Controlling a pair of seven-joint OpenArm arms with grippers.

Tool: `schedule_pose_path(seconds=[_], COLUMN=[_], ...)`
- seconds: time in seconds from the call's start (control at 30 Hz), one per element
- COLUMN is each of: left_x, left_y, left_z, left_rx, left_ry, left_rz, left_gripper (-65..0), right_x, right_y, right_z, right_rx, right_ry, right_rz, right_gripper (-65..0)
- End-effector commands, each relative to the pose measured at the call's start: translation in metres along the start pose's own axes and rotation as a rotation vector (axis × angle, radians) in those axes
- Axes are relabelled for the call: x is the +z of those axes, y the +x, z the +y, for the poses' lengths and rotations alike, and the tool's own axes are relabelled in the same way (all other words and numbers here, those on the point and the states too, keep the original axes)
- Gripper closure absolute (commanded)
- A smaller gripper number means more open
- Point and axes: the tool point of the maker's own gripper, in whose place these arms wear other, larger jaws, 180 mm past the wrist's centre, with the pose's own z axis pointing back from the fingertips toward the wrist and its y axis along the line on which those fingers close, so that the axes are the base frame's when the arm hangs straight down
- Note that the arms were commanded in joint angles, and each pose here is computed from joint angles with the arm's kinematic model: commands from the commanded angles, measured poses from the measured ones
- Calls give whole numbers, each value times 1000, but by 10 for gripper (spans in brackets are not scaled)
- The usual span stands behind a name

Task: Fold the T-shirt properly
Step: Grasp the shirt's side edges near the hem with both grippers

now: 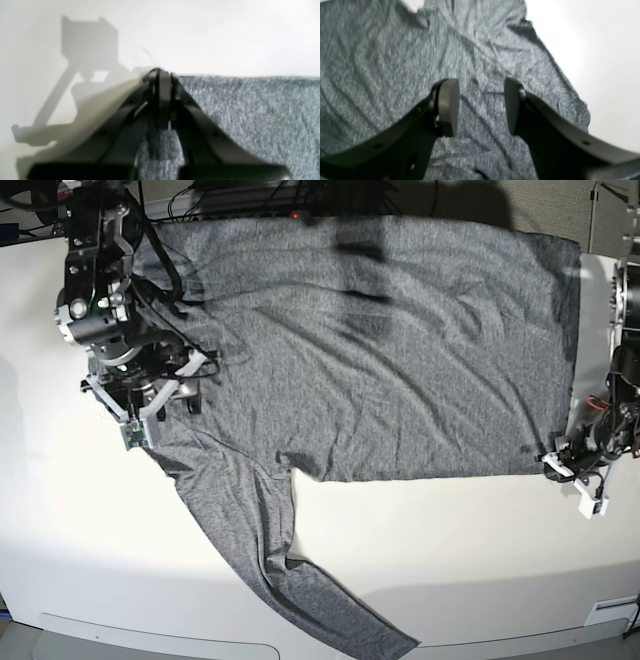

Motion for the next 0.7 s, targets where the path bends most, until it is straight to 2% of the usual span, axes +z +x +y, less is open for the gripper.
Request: schedule_pose_path(seconds=[0.0,0.2,0.33,0.47,0.6,0.67], left_x=[3,4,1,-7,-12,-14], left_y=[-4,15,20,19,20,24], left_z=[5,-7,-28,-48,-63,-68], left_rx=[-26,-65,-54,-53,-52,-51], left_ry=[15,-7,-54,-90,-116,-125], left_rz=[51,19,15,19,10,-10], left_gripper=[0,0,0,0,0,0], right_x=[3,1,-23,-59,-90,-102], right_y=[18,42,56,54,41,41], right_z=[-3,-17,-34,-58,-77,-84], right_rx=[15,67,36,-18,-78,-104], right_ry=[-6,-74,-92,-111,-119,-120], right_rz=[-70,-170,-175,-92,56,84], right_gripper=[-289,-289,-289,-300,-414,-419])
